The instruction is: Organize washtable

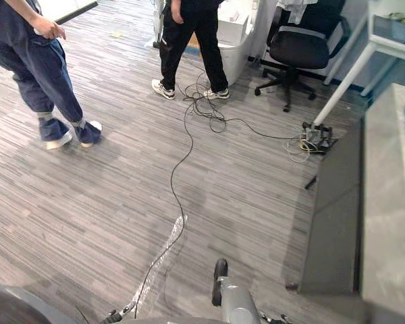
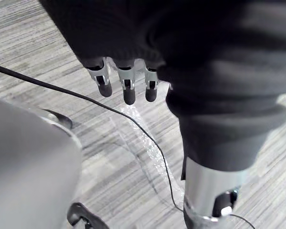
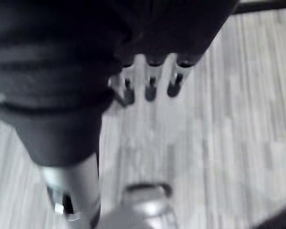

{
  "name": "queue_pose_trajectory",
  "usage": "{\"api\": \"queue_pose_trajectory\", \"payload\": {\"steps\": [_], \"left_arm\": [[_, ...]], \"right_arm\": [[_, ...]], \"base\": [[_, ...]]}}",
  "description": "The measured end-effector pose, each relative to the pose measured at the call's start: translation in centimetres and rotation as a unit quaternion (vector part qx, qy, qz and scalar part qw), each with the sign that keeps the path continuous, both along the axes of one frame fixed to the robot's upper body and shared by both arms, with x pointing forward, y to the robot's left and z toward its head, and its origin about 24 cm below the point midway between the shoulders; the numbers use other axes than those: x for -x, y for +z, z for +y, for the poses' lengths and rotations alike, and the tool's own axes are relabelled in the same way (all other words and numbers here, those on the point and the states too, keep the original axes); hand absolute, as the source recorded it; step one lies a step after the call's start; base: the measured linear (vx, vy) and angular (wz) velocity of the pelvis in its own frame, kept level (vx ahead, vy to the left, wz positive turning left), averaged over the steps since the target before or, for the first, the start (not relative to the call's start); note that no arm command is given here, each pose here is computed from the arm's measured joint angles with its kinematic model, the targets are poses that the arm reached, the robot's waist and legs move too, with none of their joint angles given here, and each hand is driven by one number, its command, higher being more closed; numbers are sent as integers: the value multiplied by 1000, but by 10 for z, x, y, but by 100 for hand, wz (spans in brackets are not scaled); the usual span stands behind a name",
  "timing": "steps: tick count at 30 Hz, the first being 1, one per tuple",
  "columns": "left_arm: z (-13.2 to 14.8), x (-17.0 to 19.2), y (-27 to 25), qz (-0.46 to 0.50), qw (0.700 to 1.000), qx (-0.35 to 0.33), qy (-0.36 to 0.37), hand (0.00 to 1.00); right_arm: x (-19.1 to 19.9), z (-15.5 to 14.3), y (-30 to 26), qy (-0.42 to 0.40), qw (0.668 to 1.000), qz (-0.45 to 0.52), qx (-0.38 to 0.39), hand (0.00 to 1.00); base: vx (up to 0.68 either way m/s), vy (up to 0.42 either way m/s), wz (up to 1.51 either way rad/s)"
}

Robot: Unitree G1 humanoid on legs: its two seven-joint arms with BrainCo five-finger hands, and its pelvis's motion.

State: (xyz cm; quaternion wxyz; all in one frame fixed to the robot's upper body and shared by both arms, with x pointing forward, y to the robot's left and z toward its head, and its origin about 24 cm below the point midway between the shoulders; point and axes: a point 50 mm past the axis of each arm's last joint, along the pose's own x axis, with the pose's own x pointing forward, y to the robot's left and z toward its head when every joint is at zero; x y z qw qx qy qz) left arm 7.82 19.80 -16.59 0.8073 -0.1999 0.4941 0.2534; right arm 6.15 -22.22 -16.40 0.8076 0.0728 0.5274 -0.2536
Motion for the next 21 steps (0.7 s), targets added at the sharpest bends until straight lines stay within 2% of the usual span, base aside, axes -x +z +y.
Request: {"api": "queue_pose_trajectory", "payload": {"steps": [3, 7, 10, 15, 18, 21], "left_arm": [[16, -9, 6, -24, 999, -18, 30, 0], [25, -16, 10, -45, 997, -28, 49, 0], [31, 2, 7, -31, 994, -18, 102, 0], [45, 26, 6, -5, 988, -34, 148, 0], [45, 35, 4, 17, 990, -36, 132, 0], [38, 35, 3, 29, 996, -44, 77, 0]], "right_arm": [[-11, 12, 0, 9, 1000, -15, -14, 0], [-21, 16, 0, 20, 999, -28, -16, 0], [-11, 15, -2, 26, 1000, -8, -12, 0], [0, 31, -8, 38, 998, 22, -36, 0], [3, 34, -8, 28, 999, 16, -43, 0], [-1, 24, -5, 24, 999, -3, -31, 0]], "base": [[516, -38, -23], [307, 200, -41], [304, 424, -58], [360, 406, -79], [397, 337, -78], [384, 205, -78]]}}
